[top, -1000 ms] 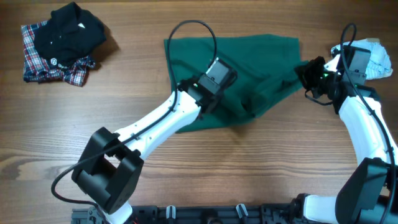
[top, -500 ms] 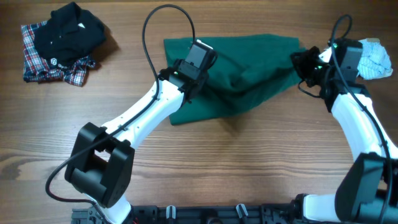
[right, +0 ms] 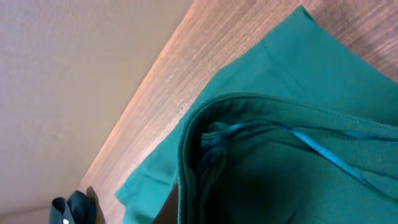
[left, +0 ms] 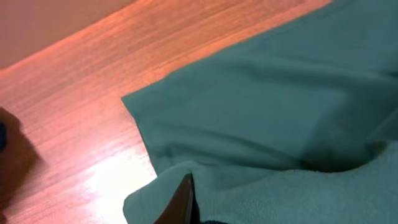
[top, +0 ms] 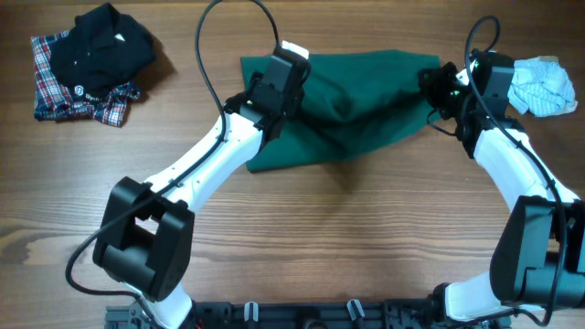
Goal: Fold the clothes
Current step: 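Lift the bottom edge with both grippers and fold it up toward the top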
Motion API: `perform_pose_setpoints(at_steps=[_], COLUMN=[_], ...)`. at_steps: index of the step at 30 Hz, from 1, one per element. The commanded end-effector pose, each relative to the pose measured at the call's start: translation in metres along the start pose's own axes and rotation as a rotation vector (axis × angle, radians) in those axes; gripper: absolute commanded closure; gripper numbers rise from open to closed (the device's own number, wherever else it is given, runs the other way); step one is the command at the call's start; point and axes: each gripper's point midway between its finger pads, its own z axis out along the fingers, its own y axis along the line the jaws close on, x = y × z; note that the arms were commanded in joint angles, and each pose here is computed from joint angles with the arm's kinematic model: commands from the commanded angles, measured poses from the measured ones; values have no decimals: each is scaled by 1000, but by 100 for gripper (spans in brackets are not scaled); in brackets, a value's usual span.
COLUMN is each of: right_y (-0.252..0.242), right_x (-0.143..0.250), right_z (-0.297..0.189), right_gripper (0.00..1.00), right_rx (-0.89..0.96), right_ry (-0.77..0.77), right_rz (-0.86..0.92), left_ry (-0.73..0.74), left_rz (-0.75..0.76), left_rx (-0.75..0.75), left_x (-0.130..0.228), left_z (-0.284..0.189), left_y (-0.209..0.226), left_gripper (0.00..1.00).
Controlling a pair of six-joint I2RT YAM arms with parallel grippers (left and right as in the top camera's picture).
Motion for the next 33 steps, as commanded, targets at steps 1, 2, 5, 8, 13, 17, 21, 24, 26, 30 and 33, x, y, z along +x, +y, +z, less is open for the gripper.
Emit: perform_pose_setpoints(at_steps=[1,2,5,8,13,17,21,24,26,30,33], right_y=[2,2,3,1,-5,-10,-16,-15,-8,-7,-11], right_x=[-7,-7,-3,2,7,7,3,-9,-17,-26,-28], right_z=[7,9,15,23,34,41,45,45,44,43,42], right_gripper=[95,95,93,88,81,73,70,36,28,7,4], right_rx=[3,0,-7,-3,17,24,43,50,27,36,62], right_ry=[-26,-26,-22,-16,-22,-30,-59,-119,-155,-195,-204], right_rz=[-10,-10,-18,-18,-25,-34,-39,-53,-117,-167,-225], left_ry=[6,14,32,49,56,57,61,60,64,70,70], left_rz=[-13,-16,-23,-26,-29,-32,-32,-33,-36,-95,-107], left_rx=[-19,-24,-34,-37,-41,-36,-36,-36,-26,-1,15], left_x=[-1,2,8,13,17,19,20,20,21,23,21], left_z=[13,16,22,29,35,40,43,43,43,42,36], left_y=[15,18,24,27,29,28,27,27,25,20,17], left_gripper=[93,92,92,83,85,85,85,76,73,68,61])
